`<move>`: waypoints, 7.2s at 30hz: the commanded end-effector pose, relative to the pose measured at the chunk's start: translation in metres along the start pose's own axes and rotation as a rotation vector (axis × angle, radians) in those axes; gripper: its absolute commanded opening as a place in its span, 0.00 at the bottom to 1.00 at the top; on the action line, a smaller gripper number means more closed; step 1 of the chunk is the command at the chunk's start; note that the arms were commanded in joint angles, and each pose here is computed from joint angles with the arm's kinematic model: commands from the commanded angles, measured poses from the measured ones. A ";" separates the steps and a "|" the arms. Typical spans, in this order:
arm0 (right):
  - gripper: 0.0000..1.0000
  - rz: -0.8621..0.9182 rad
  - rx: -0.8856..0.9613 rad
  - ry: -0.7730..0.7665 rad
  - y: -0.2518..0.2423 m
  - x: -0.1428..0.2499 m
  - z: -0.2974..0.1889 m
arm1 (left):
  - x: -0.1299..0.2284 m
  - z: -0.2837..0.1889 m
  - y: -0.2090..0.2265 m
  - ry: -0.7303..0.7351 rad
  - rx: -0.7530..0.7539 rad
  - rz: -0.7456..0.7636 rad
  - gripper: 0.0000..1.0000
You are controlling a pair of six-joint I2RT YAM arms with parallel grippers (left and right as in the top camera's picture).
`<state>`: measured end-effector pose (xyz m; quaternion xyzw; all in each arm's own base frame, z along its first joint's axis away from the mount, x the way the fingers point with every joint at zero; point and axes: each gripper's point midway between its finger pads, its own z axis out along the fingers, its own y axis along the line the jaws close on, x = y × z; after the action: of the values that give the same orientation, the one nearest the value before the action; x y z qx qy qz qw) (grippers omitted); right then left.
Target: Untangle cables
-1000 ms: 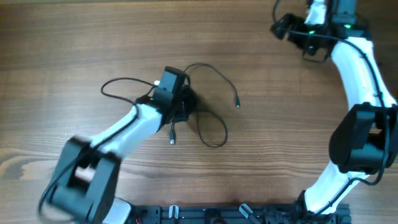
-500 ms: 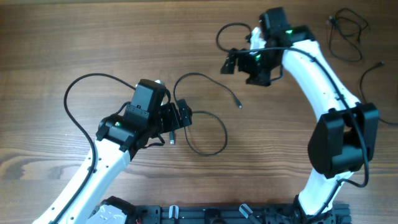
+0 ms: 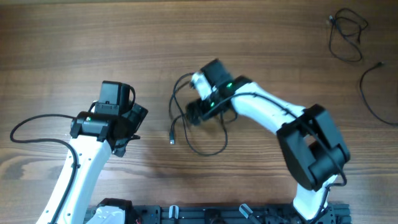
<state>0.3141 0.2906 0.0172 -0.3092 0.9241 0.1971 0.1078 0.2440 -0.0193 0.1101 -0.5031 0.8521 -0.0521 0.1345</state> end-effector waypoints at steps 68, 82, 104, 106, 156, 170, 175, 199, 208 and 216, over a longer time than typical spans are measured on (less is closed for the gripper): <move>1.00 0.372 0.788 -0.554 -0.403 -0.007 -0.208 | -0.005 -0.003 0.003 -0.023 -0.003 -0.030 1.00; 1.00 0.088 0.693 -1.122 -0.189 -0.061 -0.471 | -0.005 -0.003 0.003 -0.023 -0.003 -0.030 1.00; 0.99 -0.166 0.840 -1.540 0.028 0.064 -0.603 | -0.005 -0.003 0.003 -0.023 -0.003 -0.031 1.00; 1.00 -0.194 0.856 -1.575 0.042 0.081 -0.599 | -0.005 -0.003 0.003 -0.023 -0.003 -0.030 1.00; 1.00 0.066 0.847 -1.451 -0.105 0.146 -0.333 | -0.005 -0.003 0.003 -0.022 -0.003 -0.030 1.00; 1.00 0.241 0.769 -1.304 -0.132 0.162 -0.279 | -0.005 -0.003 0.003 -0.023 -0.003 -0.030 1.00; 1.00 0.260 0.774 -1.308 -0.134 0.164 -0.279 | -0.005 -0.003 0.003 -0.023 -0.003 -0.030 1.00; 1.00 0.261 0.768 -1.307 -0.134 0.163 -0.279 | -0.005 -0.004 0.004 -0.026 -0.007 -0.022 1.00; 0.99 0.261 0.768 -1.308 -0.134 0.163 -0.279 | -0.025 -0.032 0.009 -0.197 0.113 0.047 1.00; 1.00 0.260 0.768 -1.308 -0.134 0.163 -0.279 | -0.022 -0.067 0.027 -0.440 0.530 0.129 1.00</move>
<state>0.2468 -0.0120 0.1736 0.0325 0.7087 0.0159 0.7046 0.2288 0.0022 0.1740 -0.4273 0.7997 -0.1528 0.3933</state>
